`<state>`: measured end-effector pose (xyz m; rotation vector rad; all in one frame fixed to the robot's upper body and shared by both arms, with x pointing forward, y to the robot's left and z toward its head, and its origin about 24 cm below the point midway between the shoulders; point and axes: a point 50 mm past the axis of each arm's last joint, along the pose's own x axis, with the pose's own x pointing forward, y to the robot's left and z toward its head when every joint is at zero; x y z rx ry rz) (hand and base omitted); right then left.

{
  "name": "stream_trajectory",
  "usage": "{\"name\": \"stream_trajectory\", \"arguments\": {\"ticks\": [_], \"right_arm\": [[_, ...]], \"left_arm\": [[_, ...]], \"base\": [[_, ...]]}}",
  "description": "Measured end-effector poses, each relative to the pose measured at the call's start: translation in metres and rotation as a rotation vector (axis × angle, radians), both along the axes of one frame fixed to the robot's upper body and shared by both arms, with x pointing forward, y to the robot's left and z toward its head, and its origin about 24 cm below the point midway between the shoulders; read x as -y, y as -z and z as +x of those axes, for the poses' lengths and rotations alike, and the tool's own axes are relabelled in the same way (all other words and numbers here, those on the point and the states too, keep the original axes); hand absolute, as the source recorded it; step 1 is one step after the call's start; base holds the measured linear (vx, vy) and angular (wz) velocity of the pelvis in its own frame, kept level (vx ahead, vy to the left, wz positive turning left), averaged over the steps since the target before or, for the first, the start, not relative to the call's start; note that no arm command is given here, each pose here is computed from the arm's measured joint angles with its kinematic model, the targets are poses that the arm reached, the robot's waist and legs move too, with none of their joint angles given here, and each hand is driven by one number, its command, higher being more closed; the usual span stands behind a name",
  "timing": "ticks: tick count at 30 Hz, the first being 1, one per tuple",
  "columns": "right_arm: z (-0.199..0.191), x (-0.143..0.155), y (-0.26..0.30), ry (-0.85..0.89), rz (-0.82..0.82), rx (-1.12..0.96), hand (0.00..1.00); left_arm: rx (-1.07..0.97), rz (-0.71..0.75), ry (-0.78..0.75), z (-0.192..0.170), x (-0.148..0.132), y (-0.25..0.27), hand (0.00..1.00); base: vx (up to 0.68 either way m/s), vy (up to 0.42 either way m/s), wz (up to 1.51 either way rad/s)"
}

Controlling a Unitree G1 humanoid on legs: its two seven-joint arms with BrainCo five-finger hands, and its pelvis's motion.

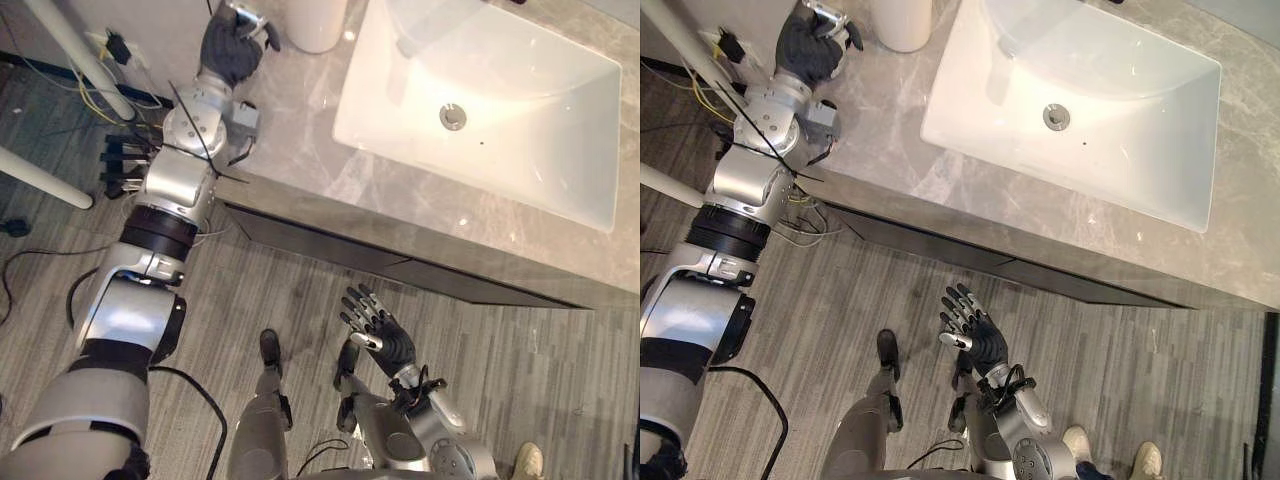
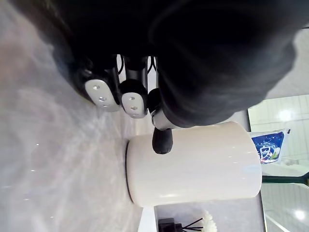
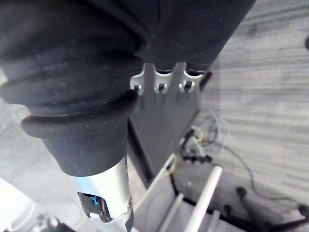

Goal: Organize washtable

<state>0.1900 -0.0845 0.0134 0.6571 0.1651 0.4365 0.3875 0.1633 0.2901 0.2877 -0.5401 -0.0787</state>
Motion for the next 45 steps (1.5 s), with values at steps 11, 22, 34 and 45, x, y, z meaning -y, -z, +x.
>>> {"name": "stream_trajectory", "arguments": {"ticks": [11, 22, 34, 45], "right_arm": [[0.003, 0.012, 0.006, 0.033, -0.029, -0.026, 0.00], [0.002, 0.013, 0.007, 0.033, -0.034, -0.030, 0.00], [0.002, 0.012, 0.007, 0.042, -0.029, -0.036, 0.00], [-0.001, 0.013, 0.010, 0.060, -0.032, -0.058, 0.00]], "left_arm": [[-0.131, -0.010, 0.054, 0.002, 0.009, 0.048, 1.00], [-0.148, 0.012, 0.085, 0.003, 0.022, 0.055, 1.00], [-0.103, 0.050, 0.085, 0.008, 0.030, 0.026, 1.00], [-0.066, 0.056, 0.056, 0.011, 0.025, 0.004, 1.00]], "base": [[0.02, 0.018, 0.04], [0.02, 0.014, -0.01], [0.04, 0.018, -0.06], [0.02, 0.023, -0.08]]}}
